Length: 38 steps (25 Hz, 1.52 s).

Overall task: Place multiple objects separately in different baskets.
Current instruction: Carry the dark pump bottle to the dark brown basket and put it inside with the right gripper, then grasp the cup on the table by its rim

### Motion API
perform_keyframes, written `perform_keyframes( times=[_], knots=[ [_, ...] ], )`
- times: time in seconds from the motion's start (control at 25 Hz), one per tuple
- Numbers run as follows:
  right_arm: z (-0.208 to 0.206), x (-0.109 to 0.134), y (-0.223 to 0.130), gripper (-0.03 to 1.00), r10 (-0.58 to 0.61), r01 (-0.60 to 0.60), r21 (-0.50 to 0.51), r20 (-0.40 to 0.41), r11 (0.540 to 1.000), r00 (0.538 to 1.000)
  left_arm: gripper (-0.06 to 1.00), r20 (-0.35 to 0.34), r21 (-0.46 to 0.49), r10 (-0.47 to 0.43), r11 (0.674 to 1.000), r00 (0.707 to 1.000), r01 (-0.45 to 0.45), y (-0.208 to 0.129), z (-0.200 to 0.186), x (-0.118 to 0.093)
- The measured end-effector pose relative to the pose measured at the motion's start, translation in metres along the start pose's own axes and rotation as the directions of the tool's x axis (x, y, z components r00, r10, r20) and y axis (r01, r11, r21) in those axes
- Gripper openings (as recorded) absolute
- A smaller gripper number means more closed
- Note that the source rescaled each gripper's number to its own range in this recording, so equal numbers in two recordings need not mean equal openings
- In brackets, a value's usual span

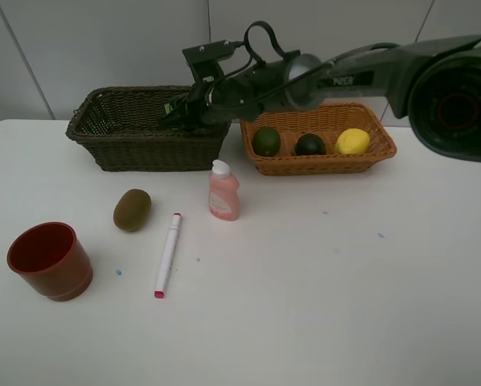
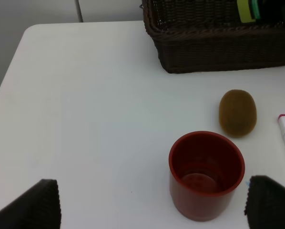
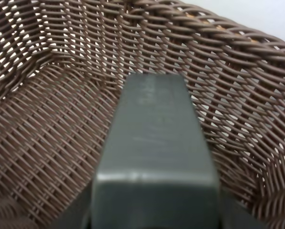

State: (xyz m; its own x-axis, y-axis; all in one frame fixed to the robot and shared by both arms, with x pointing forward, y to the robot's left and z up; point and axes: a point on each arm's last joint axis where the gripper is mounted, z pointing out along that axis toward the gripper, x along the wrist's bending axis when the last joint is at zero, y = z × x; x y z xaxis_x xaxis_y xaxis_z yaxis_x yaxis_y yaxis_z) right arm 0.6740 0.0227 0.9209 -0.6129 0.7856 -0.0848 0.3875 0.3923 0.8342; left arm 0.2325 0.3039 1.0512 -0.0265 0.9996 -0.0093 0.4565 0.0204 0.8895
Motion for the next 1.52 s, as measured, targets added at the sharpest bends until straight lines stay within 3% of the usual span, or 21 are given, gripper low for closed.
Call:
perform_keyframes(
  times=[0.4, 0.44, 0.48, 0.56, 0.6, 0.64, 0.72, 1.24, 1.52],
  knots=[
    [0.000, 0.000, -0.004, 0.02, 0.021, -0.021, 0.044, 0.005, 0.999, 1.000, 1.00, 0.000, 0.000, 0.000, 1.000, 1.000, 0.000, 0.000, 0.000, 0.000],
    [0.000, 0.000, -0.004, 0.06, 0.030, -0.031, 0.044, 0.004, 0.999, 1.000, 1.00, 0.000, 0.000, 0.000, 1.000, 1.000, 0.000, 0.000, 0.000, 0.000],
    [0.000, 0.000, -0.003, 0.19, 0.037, -0.037, 0.038, 0.002, 0.999, 0.999, 1.00, 0.000, 0.000, 0.000, 1.000, 1.000, 0.000, 0.000, 0.000, 0.000],
    [0.000, 0.000, -0.001, 0.63, 0.041, -0.041, 0.016, -0.001, 0.999, 0.999, 1.00, 0.000, 0.000, 0.000, 1.000, 1.000, 0.000, 0.000, 0.000, 0.000],
    [0.000, 0.000, 0.000, 0.76, 0.041, -0.041, 0.011, -0.002, 0.999, 0.999, 1.00, 0.000, 0.000, 0.000, 1.000, 1.000, 0.000, 0.000, 0.000, 0.000],
    [0.000, 0.000, 0.000, 0.86, 0.042, -0.042, 0.010, -0.002, 0.999, 0.999, 1.00, 0.000, 0.000, 0.000, 1.000, 1.000, 0.000, 0.000, 0.000, 0.000],
    [0.000, 0.000, 0.000, 0.95, 0.042, -0.042, 0.013, -0.001, 0.999, 0.999, 1.00, 0.000, 0.000, 0.000, 1.000, 1.000, 0.000, 0.000, 0.000, 0.000],
    [-0.024, -0.004, 0.023, 1.00, 0.034, -0.035, 0.032, 0.019, 0.999, 0.999, 1.00, 0.000, 0.000, 0.000, 1.000, 1.000, 0.000, 0.000, 0.000, 0.000],
    [-0.095, -0.017, 0.079, 1.00, -0.006, 0.004, 0.023, 0.078, 1.000, 0.997, 1.00, 0.000, 0.000, 0.000, 1.000, 1.000, 0.000, 0.000, 0.000, 0.000]
  ],
)
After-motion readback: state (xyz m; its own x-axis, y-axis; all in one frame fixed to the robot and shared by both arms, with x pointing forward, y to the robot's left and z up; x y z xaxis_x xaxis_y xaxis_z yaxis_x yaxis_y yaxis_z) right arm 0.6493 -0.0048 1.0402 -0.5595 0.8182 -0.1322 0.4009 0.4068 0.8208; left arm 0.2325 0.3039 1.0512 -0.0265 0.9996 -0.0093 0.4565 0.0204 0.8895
